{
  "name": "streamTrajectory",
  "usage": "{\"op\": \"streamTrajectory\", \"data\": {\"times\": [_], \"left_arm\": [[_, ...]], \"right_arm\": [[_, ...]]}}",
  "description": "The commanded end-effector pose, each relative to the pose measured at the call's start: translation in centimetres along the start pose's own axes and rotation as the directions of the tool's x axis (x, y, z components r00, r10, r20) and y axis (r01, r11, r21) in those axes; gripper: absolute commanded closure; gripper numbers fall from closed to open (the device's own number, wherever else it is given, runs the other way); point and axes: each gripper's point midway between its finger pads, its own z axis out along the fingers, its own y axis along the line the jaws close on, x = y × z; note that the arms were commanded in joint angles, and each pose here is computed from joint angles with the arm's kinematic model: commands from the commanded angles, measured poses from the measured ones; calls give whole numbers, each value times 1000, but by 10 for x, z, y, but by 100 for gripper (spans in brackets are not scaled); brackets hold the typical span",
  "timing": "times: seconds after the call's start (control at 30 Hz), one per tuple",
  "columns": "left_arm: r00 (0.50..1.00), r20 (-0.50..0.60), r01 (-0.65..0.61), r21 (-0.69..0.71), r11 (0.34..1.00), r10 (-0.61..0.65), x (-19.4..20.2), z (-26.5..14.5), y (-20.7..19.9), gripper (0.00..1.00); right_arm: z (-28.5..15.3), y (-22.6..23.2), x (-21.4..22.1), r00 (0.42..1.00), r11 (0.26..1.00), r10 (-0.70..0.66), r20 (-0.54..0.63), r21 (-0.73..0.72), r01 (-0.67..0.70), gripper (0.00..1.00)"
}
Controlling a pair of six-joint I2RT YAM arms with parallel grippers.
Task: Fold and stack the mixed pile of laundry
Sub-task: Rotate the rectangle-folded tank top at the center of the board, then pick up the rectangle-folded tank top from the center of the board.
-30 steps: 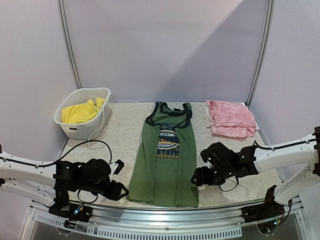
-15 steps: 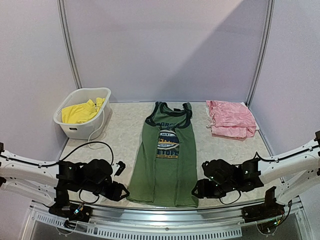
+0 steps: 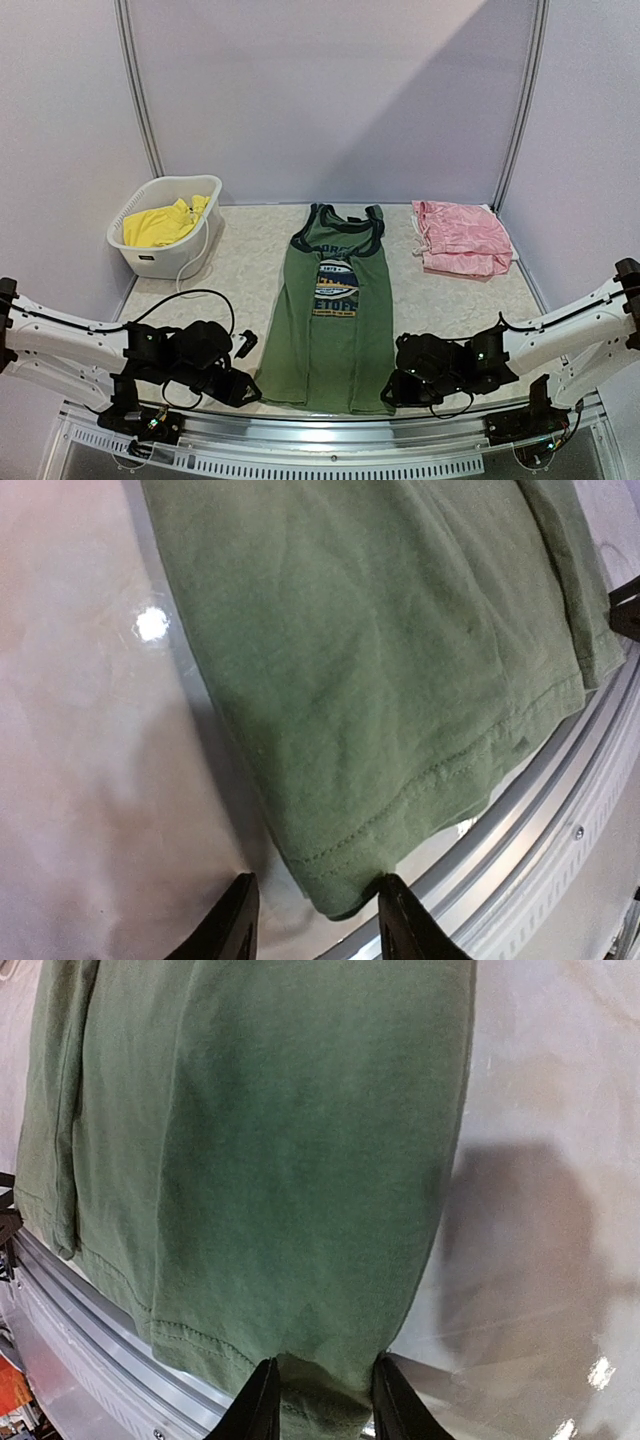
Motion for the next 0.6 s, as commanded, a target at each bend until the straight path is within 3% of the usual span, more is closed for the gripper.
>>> {"op": "streamTrajectory", "data": {"times": [0.0,0.4,0.57], "left_arm": [[1000,-20,3,15,1000,-2,3,3,0,59],[1000,-28,14,26,1000,-13,5,8,-1,64],[999,-28,19,27,999,-18,5,10,-1,75]], "right_arm": [[4,-10,18,999,999,2,-45,48,1,68],[6,-7,32,998,999,4,-59,41,-1,77],[8,-11,36,998,999,11,-61,45,-8,86]]}}
